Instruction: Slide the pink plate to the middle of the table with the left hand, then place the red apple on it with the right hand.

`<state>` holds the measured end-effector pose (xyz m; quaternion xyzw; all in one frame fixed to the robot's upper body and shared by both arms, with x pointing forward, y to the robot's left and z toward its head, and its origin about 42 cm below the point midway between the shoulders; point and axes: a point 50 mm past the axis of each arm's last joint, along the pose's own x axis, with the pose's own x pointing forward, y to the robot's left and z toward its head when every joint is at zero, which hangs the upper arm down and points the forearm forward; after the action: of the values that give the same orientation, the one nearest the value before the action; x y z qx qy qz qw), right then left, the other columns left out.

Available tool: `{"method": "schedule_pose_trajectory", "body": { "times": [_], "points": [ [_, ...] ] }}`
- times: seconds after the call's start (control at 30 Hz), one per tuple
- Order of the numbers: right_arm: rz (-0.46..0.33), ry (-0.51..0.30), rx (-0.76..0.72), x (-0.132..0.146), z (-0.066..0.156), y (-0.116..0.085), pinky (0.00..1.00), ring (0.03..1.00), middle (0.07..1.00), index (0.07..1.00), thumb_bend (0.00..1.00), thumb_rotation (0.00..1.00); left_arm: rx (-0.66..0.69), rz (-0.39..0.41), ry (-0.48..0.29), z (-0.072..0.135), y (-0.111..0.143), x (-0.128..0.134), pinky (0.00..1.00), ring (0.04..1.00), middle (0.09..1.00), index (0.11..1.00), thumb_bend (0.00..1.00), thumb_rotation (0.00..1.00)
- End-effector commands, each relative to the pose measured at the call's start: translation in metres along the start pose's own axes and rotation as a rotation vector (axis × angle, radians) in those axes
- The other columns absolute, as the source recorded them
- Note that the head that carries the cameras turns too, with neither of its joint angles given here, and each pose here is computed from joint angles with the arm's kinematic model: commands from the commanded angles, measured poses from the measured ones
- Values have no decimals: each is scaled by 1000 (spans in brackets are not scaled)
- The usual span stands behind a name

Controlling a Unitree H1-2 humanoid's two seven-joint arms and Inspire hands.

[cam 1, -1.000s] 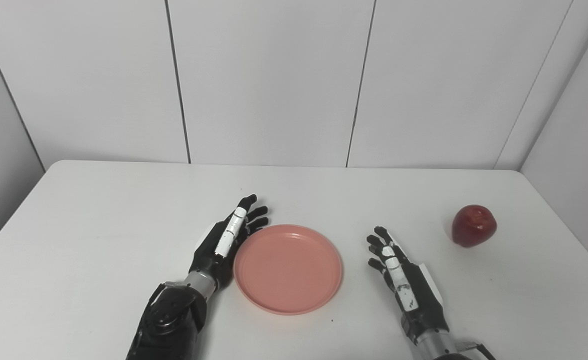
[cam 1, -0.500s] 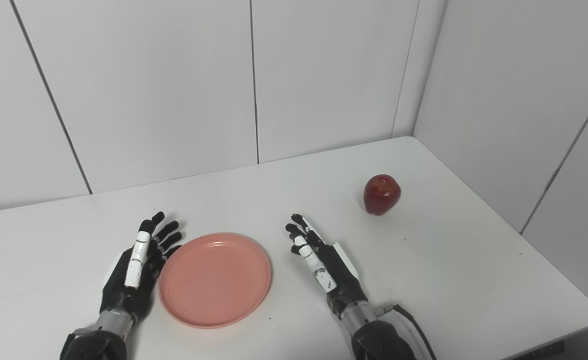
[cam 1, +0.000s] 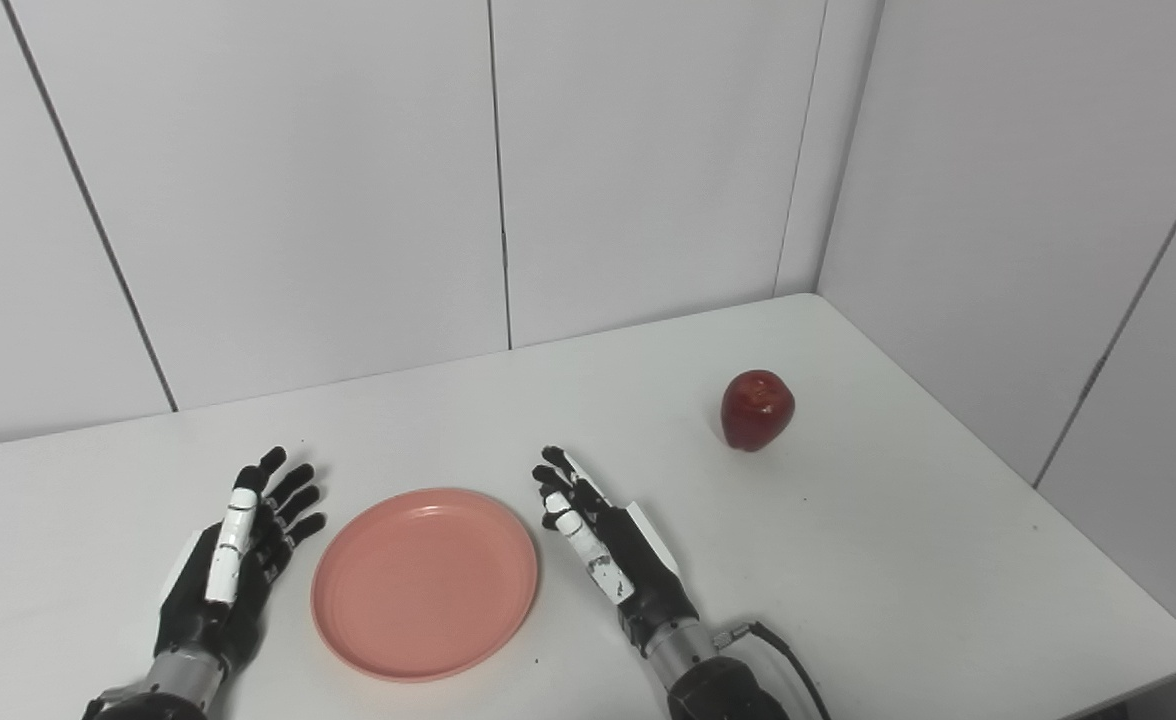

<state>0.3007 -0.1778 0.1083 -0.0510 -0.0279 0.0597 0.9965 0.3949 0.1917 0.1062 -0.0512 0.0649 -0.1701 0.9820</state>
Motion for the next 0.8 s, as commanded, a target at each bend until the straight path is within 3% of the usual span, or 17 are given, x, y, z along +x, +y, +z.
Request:
{"method": "schedule_pose_trajectory", "body": {
  "times": [0.0, 0.13, 0.23, 0.37, 0.57, 0.63, 0.7, 0.77],
  "points": [
    [12, -40, -61, -4, -9, 0, 828, 917, 923, 966, 782, 984, -35, 18, 89, -25, 6, -11, 962, 926, 927, 964, 568, 926],
    [-3, -99, -247, -6, -8, -3, 854, 905, 916, 944, 802, 989, -44, 14, 81, -24, 4, -12, 983, 943, 936, 969, 570, 926],
    [-48, -160, -439, -9, -2, -7, 759, 840, 873, 913, 793, 966, -40, 10, 71, -21, 1, -13, 970, 941, 935, 973, 556, 950],
    [-135, -293, -629, -12, 22, -18, 641, 753, 831, 893, 774, 905, -44, 5, 66, -19, -1, -13, 965, 932, 928, 968, 571, 940],
    [-238, -381, -820, -10, 57, -36, 619, 744, 834, 900, 770, 946, -45, -2, 67, -19, -2, -13, 961, 925, 921, 959, 587, 929],
    [-259, -398, -877, -7, 69, -47, 631, 759, 837, 898, 758, 899, -56, -4, 69, -19, -1, -12, 975, 927, 919, 955, 582, 923],
    [-276, -406, -929, -3, 78, -57, 631, 765, 837, 903, 777, 763, -57, -8, 69, -20, -1, -12, 983, 935, 927, 965, 580, 930],
    [-293, -412, -968, 0, 84, -64, 626, 763, 834, 901, 795, 704, -55, -10, 68, -20, -1, -11, 983, 936, 929, 967, 582, 932]
  ]
}}
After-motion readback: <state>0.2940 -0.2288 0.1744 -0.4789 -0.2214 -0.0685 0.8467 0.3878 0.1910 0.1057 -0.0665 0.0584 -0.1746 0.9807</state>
